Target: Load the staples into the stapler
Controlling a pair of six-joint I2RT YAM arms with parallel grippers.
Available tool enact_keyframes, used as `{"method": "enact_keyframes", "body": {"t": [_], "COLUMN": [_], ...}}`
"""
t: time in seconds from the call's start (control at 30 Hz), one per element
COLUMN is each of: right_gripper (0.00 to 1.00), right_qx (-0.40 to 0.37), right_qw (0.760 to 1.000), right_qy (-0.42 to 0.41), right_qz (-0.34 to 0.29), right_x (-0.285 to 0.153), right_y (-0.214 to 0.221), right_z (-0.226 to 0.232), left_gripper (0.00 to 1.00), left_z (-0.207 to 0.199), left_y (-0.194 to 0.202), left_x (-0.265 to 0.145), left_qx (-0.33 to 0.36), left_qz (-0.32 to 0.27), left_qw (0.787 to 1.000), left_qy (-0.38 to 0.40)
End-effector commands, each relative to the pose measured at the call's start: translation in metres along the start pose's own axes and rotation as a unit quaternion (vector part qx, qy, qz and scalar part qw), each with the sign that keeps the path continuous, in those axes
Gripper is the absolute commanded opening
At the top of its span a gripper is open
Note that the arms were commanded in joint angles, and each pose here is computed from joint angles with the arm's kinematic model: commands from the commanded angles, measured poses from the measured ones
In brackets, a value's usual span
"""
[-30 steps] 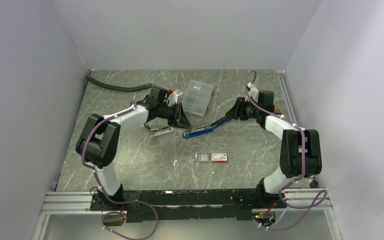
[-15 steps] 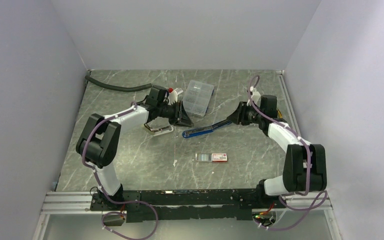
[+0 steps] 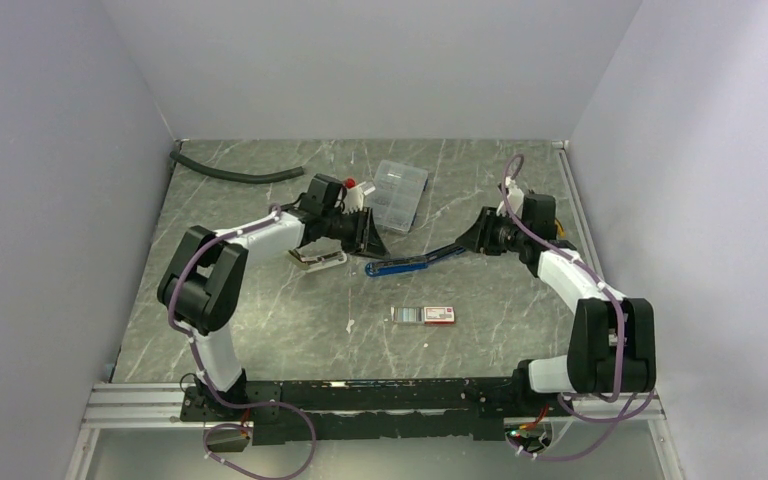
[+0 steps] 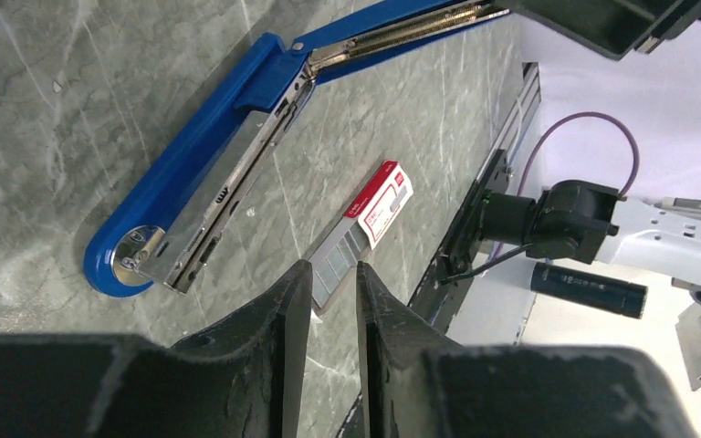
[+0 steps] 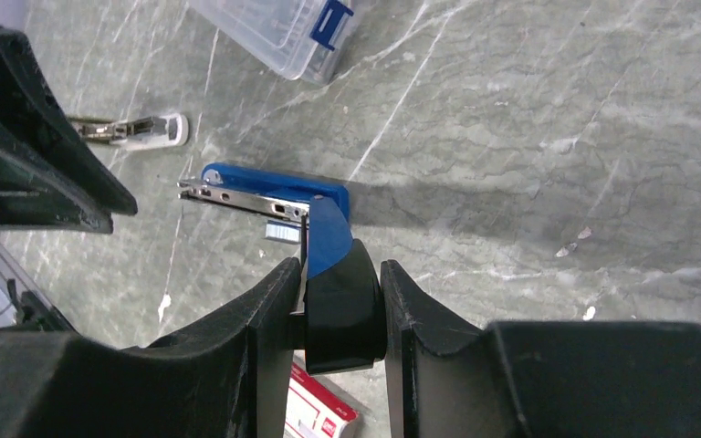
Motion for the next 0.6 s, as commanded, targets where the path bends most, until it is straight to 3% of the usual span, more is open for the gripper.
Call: {"method": "enact_keyframes", "body": {"t": [0.0,0.27,0.47,0.57], "right_gripper": [0.05,0.04,0.06,0.14], "right_qx": [0.025,0.018,0.0,-0.014], "right_qw": [0.998,0.995,0.995,0.995], "right_qy": [0.036,0.077,0.078,0.079], "right_qz": [-0.039,-0.067,-0.065,-0.062], "right_x": [0.006,0.016,0.024,0.026], "right_y": [-0.031,-0.063,-0.07,-0.071], "right_z": [-0.01,-0.028,-0.036,-0.038], "left_gripper": [0.31,0.38,0.44,0.46], "left_z": [-0.014,-0.014,-0.018,-0.016], "left_y": [-0.011,0.001,0.012,0.011], "left_x": [-0.004,0.004,0.024,0.036], "left_qx": [0.071,0.16,0.27,0.33], "left_qz": [-0.015,0.012,0.031,0.04], "left_qw": [0.997,0.986,0.96,0.938], "left_qy": [-0.014,-0.047,-0.075,-0.098]}}
Point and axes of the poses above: each gripper's point midway between its finger pads, its own x axis out along the fingers, its own z axis along the line the jaws close on, y = z × x, the point moved 4 cm from there along -x, back along the fingers, and after that the axes turned 12 degrees about -x, right-handed, at the moved point
